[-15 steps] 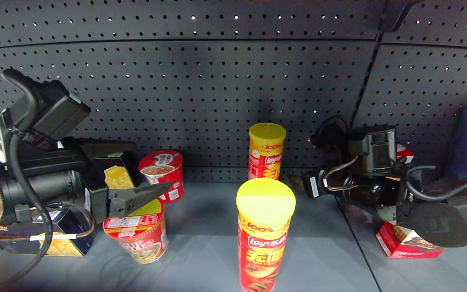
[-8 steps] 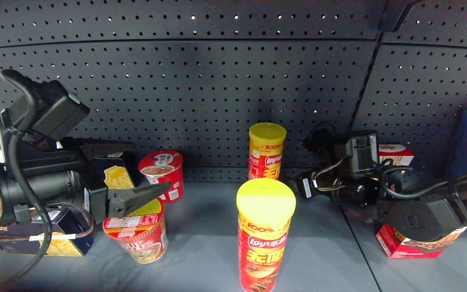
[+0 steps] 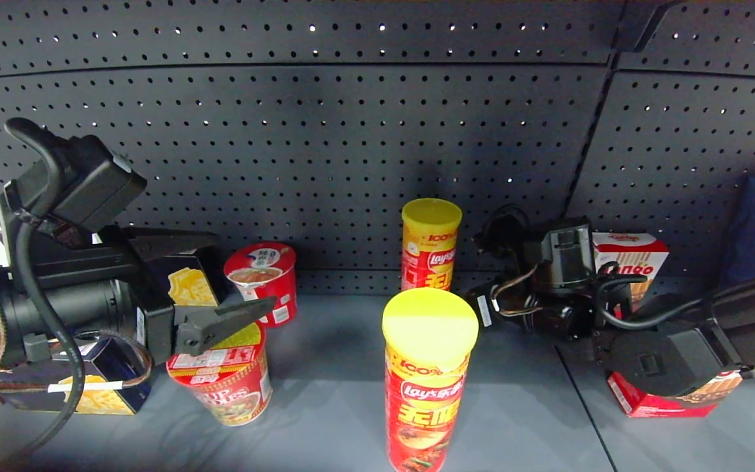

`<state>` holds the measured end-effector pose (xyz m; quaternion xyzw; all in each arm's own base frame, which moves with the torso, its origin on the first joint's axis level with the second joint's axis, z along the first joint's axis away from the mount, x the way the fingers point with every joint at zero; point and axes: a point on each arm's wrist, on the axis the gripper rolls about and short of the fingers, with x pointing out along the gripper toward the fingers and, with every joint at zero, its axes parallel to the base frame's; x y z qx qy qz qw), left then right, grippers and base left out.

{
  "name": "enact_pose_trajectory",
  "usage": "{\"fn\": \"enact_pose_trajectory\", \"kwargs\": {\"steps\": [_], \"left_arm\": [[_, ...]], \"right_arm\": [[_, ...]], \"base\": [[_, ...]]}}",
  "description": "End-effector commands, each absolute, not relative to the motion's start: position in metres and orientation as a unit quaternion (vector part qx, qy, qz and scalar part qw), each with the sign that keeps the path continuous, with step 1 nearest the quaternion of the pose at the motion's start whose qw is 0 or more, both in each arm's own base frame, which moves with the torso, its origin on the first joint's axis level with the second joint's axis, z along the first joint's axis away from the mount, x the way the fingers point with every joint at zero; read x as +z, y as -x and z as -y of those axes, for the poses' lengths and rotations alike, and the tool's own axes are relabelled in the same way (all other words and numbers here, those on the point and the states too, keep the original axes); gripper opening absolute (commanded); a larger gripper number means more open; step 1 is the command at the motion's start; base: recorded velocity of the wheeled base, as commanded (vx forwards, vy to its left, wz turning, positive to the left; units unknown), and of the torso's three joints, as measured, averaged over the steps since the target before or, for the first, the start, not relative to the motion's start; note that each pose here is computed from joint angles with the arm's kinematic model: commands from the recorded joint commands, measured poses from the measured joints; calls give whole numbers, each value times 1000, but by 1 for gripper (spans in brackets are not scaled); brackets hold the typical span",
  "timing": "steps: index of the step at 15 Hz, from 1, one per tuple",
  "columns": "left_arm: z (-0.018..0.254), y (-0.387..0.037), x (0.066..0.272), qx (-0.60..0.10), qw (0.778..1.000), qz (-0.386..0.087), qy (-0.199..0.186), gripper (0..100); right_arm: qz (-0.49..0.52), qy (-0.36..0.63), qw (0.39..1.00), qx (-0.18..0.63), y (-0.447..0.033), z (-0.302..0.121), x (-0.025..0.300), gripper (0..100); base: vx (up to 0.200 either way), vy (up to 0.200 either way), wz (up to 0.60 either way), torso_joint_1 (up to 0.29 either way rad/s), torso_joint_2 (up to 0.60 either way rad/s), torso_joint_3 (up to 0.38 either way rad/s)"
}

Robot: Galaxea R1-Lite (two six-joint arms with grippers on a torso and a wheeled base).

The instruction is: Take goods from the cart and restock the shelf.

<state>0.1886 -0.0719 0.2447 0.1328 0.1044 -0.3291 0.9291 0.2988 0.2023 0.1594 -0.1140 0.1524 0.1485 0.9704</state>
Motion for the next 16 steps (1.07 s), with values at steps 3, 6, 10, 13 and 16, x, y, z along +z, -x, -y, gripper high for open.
{"fn": "enact_pose_trajectory", "kwargs": {"steps": [3,6,10,13,16], "left_arm": [[72,-189,244,-330,929,-105,-133,100],[72,-189,244,-329,929,-107,-133,100],[72,-189,244,-329,929,-107,-133,100],[72,-189,244,-330,929,-107,-133,100],[72,-189,243,-330,928,-108,-133,100]], "right_arm": [[-156,117,969,153,-300,-207,155,100],[-154,116,969,157,-301,-211,155,100],[-155,118,967,162,-301,-216,153,100],[-157,119,967,163,-301,-217,152,100],[-156,119,967,162,-300,-216,153,100]], "base": [[0,0,0,0,0,0],[0,0,0,0,0,0],[0,0,0,0,0,0],[0,0,0,0,0,0],[0,0,0,0,0,0]]}}
